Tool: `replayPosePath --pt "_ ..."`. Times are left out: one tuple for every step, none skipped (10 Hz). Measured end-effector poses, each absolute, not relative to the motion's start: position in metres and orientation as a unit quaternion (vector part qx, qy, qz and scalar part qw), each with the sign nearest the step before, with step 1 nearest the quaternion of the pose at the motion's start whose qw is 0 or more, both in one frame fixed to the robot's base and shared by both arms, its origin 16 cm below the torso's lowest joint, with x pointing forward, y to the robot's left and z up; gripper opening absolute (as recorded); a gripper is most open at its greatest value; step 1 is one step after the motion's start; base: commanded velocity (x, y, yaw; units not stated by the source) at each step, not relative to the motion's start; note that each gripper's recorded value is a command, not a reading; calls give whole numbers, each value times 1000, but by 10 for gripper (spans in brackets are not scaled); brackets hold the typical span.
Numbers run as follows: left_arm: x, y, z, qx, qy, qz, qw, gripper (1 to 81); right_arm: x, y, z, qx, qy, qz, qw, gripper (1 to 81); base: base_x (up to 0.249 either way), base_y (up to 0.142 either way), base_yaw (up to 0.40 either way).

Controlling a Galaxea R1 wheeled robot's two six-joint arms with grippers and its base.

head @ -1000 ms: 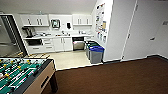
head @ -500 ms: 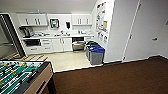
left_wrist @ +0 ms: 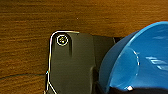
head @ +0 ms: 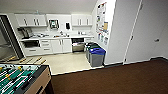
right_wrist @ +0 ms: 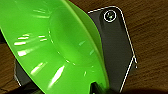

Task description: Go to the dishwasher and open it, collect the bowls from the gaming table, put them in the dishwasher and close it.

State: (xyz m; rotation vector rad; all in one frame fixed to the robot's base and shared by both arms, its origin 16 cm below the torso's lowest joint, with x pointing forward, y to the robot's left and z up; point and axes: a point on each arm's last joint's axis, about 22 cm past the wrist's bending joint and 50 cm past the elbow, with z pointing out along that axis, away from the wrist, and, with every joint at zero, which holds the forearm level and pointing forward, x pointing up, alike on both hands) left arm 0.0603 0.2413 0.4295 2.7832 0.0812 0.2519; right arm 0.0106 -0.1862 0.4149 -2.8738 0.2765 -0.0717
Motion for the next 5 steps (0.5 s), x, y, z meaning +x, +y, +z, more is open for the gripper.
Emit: replayPosePath --pt "63 241 430 980 28 91 172 10 11 -185 415 -987 95 -25 127 10 190 0 0" --pt "63 242 430 981 28 91 172 10 11 -185 415 -987 95 -25 127 10 190 0 0" --pt "62 242 430 981 28 90 172 10 11 -183 415 -987 95 -25 128 10 190 0 0" --pt "63 241 430 980 28 90 172 10 11 -184 415 -987 95 -25 128 10 190 0 0" --pt "63 241 430 981 28 90 172 10 11 -184 415 -987 95 -25 127 10 190 0 0"
